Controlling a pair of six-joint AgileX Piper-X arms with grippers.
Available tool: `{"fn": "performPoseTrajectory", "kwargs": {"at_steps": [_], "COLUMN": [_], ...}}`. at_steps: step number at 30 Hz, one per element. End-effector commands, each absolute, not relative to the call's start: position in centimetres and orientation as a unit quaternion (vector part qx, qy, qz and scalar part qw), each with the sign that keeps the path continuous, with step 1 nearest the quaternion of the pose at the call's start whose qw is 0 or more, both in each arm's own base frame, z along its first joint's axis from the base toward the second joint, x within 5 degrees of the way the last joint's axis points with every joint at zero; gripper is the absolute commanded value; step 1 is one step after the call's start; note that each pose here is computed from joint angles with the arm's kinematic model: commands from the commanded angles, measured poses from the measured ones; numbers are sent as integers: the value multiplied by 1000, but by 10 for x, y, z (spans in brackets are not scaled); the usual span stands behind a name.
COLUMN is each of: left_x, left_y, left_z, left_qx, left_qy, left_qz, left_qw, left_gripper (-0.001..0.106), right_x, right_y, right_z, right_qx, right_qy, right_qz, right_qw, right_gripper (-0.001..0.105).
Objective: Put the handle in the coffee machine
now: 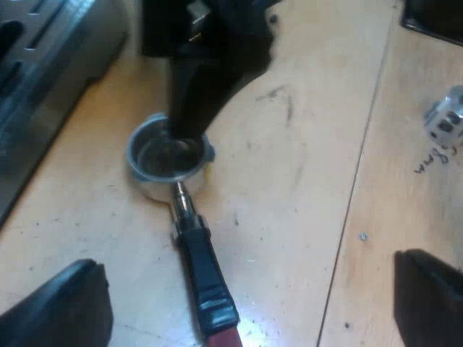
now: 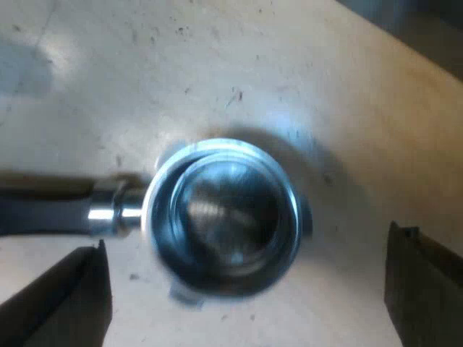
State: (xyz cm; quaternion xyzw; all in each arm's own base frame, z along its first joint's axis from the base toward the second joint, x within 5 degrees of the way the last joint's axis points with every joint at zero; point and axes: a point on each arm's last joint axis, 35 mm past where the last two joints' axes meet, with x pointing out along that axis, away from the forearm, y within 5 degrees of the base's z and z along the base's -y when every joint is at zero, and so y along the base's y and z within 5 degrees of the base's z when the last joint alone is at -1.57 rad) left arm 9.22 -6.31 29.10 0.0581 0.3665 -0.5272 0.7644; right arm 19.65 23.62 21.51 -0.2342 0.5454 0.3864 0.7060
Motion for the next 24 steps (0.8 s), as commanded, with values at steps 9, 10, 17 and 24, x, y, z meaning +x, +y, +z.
{"fn": "performPoseTrajectory", "kwargs": {"at_steps": [9, 10, 17, 24], "left_x": [90, 90, 90, 90], "left_y": [-67, -67, -67, -67], "left_z": [295, 295, 295, 295], "left_qx": [74, 74, 74, 74], "left_qy": [359, 359, 359, 359], "left_qz": [-534, -534, -533, -533], "left_qw": [762, 762, 763, 763], "left_gripper": [81, 81, 81, 81], "right_x": [213, 213, 213, 211], "right_y": [255, 256, 257, 256], "right_z": [202, 191, 179, 172], "right_qx": [-246, -244, -250, -244], "right_qy": [550, 574, 592, 608], "right_qz": [403, 405, 399, 404], "right_qw": [689, 668, 654, 638], "right_gripper": [78, 78, 78, 78]}}
